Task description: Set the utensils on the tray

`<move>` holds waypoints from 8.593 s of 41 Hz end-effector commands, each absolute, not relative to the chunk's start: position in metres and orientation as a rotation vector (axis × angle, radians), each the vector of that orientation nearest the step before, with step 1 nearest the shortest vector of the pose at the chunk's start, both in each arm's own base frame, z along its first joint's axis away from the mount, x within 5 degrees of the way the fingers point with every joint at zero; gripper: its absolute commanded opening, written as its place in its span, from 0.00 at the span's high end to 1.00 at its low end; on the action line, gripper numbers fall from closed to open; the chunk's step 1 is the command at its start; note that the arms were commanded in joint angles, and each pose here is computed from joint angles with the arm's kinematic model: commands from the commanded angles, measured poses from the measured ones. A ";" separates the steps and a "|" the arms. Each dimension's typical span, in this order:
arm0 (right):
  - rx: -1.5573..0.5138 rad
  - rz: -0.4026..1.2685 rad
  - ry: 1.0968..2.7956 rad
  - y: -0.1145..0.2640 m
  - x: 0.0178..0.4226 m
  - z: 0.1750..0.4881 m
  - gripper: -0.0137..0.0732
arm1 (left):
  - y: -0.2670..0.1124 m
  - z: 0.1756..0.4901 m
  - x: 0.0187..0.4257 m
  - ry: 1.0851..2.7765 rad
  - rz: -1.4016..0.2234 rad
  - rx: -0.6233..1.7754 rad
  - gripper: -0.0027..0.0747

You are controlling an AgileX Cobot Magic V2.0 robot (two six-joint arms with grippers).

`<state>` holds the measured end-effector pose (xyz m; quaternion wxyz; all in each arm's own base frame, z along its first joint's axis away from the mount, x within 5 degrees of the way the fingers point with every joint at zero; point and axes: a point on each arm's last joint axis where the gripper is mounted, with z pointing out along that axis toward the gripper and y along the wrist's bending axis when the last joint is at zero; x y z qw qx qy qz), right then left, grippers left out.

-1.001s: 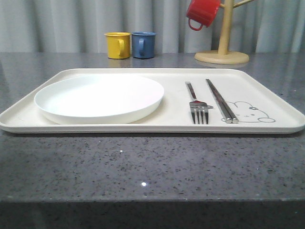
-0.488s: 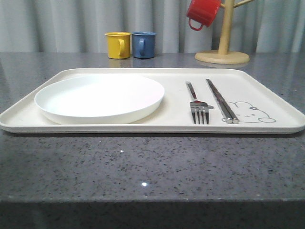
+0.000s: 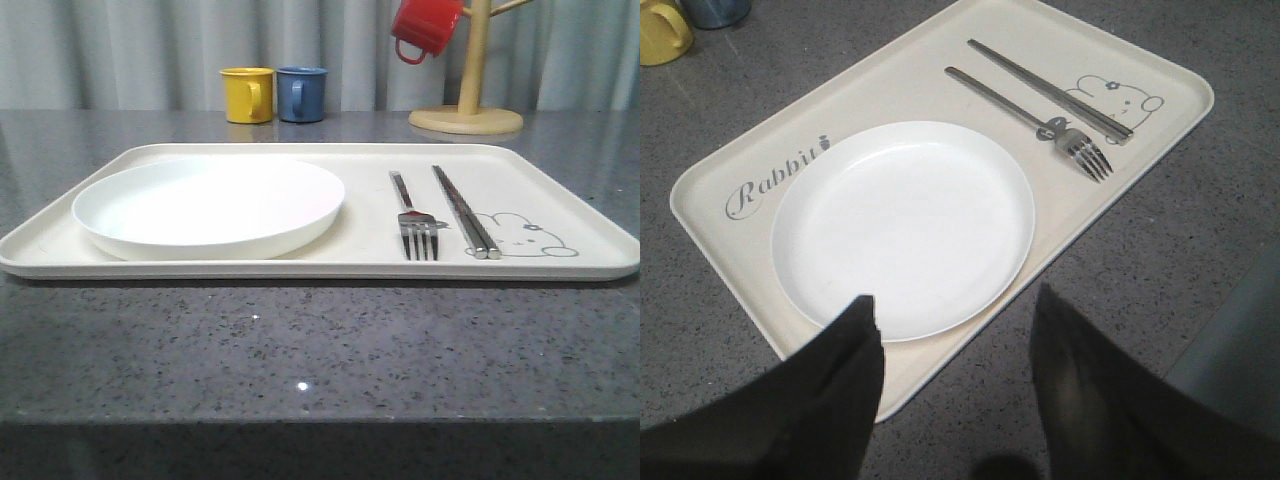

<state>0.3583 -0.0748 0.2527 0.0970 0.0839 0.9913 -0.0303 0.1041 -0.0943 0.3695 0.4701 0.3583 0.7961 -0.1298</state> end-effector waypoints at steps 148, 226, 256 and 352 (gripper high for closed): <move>-0.436 0.279 2.142 0.030 0.062 0.332 0.92 | -0.096 0.385 0.104 1.850 -0.359 0.841 0.99; -0.437 0.277 2.146 0.030 0.062 0.332 0.92 | -0.004 0.214 0.053 1.439 -0.018 0.085 0.99; -0.429 0.257 2.118 0.027 0.058 0.328 0.92 | -0.004 0.214 0.053 1.439 -0.018 0.085 0.99; 0.024 0.033 1.419 0.000 0.054 0.212 0.92 | -0.004 0.214 0.053 1.439 -0.018 0.085 0.99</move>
